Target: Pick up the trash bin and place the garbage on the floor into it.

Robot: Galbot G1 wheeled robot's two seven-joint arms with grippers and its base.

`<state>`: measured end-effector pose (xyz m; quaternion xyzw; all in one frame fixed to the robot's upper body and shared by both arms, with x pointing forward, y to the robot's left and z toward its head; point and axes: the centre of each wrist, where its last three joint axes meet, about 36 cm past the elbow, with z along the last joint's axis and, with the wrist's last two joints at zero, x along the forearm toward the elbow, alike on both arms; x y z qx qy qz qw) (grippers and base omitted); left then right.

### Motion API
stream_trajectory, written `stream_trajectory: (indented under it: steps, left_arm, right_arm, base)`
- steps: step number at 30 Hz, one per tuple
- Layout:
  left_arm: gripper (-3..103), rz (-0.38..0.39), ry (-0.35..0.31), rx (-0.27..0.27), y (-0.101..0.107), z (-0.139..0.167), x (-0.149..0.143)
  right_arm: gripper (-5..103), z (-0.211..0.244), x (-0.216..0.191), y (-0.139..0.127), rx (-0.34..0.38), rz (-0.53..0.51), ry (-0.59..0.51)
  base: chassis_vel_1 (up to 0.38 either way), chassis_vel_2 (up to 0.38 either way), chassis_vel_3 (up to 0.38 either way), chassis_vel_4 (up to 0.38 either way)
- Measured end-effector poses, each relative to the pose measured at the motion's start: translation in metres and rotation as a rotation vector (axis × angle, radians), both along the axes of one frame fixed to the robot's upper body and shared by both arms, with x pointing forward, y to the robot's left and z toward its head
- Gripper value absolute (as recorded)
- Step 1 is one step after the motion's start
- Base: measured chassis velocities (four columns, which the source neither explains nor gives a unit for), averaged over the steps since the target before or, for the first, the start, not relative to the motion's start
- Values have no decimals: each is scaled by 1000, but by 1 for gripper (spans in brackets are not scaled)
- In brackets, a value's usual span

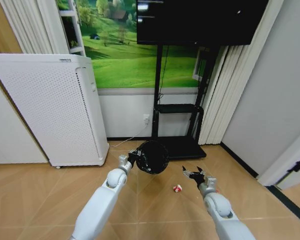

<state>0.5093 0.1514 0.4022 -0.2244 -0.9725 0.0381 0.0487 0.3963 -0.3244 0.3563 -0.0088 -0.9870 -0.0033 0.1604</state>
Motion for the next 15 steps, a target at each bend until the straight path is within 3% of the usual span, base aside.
stream_trajectory:
  steps: [7, 15]
  left_arm:
    - [7, -2, -1, -5, 0, 0, -2]
    - [7, 1, 2, 0, 4, -1, -6]
  right_arm:
    - [100, -31, 1, -5, -40, 10, 10]
    - [100, -49, -2, -10, -23, 27, 29]
  base:
    - [-193, -202, 180, 153]
    - [65, 31, -39, -14]
